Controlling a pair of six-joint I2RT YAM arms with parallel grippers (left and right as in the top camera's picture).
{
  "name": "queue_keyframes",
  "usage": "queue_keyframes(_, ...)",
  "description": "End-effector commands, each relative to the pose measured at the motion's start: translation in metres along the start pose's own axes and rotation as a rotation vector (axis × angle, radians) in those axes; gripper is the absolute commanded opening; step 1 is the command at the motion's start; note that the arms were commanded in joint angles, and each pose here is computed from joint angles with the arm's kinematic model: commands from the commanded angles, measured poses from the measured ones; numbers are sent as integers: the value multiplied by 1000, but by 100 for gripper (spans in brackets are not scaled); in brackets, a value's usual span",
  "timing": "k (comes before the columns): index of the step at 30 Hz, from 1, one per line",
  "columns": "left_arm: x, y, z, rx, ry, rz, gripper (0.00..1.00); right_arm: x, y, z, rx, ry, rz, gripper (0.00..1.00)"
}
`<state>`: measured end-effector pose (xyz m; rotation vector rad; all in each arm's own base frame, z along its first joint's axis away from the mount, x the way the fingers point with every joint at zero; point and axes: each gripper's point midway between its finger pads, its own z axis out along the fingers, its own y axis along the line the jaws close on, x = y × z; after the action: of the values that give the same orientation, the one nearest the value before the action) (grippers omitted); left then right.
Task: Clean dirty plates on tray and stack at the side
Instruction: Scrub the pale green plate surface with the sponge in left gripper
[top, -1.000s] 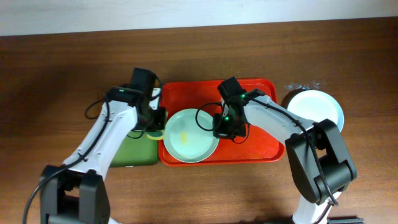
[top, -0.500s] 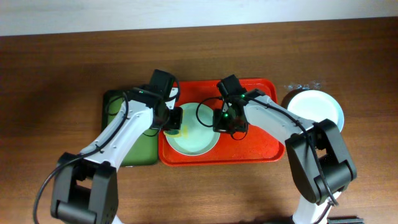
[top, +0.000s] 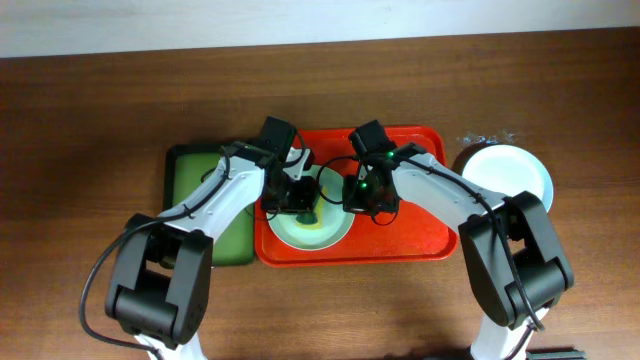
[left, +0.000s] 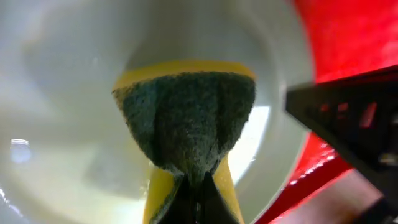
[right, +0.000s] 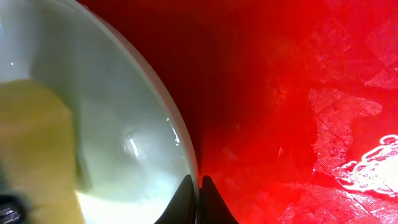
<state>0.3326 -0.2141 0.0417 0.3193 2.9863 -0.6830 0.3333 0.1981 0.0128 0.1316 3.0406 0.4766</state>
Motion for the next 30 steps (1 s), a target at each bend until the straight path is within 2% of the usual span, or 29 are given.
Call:
queue_keyframes(1,-39,5,-43,-64,-139,25,0,-2,0,-2,13,-16,-2,4)
queue_keyframes(3,-43,20,-51,-172,-173,25,0,-2,0,-2,13,-15,-2,4)
queue_keyframes(6,-33,35,-39,-278,-147,32,0,-1,0,-2,14,-14,-1,4)
queue_keyframes(13,1,58,21,-291,-25,1,0,-1,0,-2,14,-13,-1,4)
queue_keyframes(15,13,47,32,-205,37,-23,0,-1,0,-2,15,-13,-1,4)
queue_keyframes(19,25,-3,34,86,111,-31,0,1,-1,-1,17,-8,-2,4)
queue_keyframes(22,22,-25,27,203,119,-29,0,1,-1,0,17,-9,-2,4)
queue_keyframes(24,14,-35,13,220,106,-6,0,1,-2,0,17,-9,-2,4)
queue_keyframes(26,2,-34,-8,146,58,37,0,1,-2,0,18,-11,-2,4)
queue_keyframes(30,-20,23,-36,-255,-79,58,0,0,-2,0,18,-14,-3,4)
